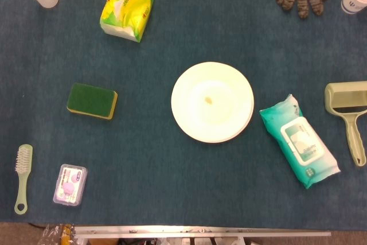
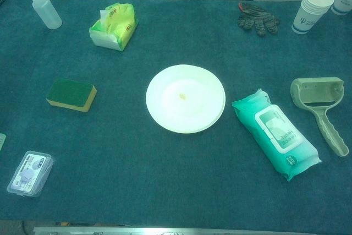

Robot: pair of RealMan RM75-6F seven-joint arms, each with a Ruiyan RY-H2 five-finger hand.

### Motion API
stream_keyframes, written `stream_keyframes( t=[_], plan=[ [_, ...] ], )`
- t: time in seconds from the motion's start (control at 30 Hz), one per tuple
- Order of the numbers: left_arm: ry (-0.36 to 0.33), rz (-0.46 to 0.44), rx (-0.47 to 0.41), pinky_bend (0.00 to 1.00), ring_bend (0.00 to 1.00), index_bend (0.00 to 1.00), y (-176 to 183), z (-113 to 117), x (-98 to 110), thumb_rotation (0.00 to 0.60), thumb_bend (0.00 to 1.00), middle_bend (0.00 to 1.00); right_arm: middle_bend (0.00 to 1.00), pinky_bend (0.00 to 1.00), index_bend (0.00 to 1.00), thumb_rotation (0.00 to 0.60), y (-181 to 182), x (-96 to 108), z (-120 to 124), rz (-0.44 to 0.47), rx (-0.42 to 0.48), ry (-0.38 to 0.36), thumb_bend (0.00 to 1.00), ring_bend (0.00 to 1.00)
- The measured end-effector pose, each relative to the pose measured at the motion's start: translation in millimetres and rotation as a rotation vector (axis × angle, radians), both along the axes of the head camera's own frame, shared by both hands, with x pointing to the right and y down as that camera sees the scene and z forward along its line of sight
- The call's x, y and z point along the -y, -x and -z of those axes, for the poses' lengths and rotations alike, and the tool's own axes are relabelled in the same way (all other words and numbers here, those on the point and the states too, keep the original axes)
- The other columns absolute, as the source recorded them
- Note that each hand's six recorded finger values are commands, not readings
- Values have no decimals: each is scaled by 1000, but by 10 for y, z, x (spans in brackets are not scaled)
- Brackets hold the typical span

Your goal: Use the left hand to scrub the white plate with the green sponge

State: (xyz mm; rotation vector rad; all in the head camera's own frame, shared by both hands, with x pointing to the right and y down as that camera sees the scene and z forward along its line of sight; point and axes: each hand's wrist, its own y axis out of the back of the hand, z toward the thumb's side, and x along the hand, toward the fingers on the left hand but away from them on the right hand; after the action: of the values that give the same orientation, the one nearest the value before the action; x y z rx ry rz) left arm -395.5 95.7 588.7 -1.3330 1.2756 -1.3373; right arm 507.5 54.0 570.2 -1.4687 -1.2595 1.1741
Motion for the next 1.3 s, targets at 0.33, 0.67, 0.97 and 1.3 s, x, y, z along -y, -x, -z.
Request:
stream_keyframes(
  t=[0.33,0.67,0.97,1.3],
  plan=[
    [1,-4,-2,110,102,270,9,0,-10,600,264,252,315,404,302,585,10,-19,7,1,-1,1,325,211],
    [22,-62,-2,110,102,270,-76,-10,56,600,264,252,315,404,301,587,49,5,27,9,3,-1,324,210],
    [90,-129,-10,110,102,271,-167,-145,130,600,264,249,315,404,301,586,113,68,45,22,12,1,325,211],
    [231,-286,21,110,101,270,-425,-481,308,590,264,233,315,405,302,586,158,103,27,31,5,9,325,211]
  ],
)
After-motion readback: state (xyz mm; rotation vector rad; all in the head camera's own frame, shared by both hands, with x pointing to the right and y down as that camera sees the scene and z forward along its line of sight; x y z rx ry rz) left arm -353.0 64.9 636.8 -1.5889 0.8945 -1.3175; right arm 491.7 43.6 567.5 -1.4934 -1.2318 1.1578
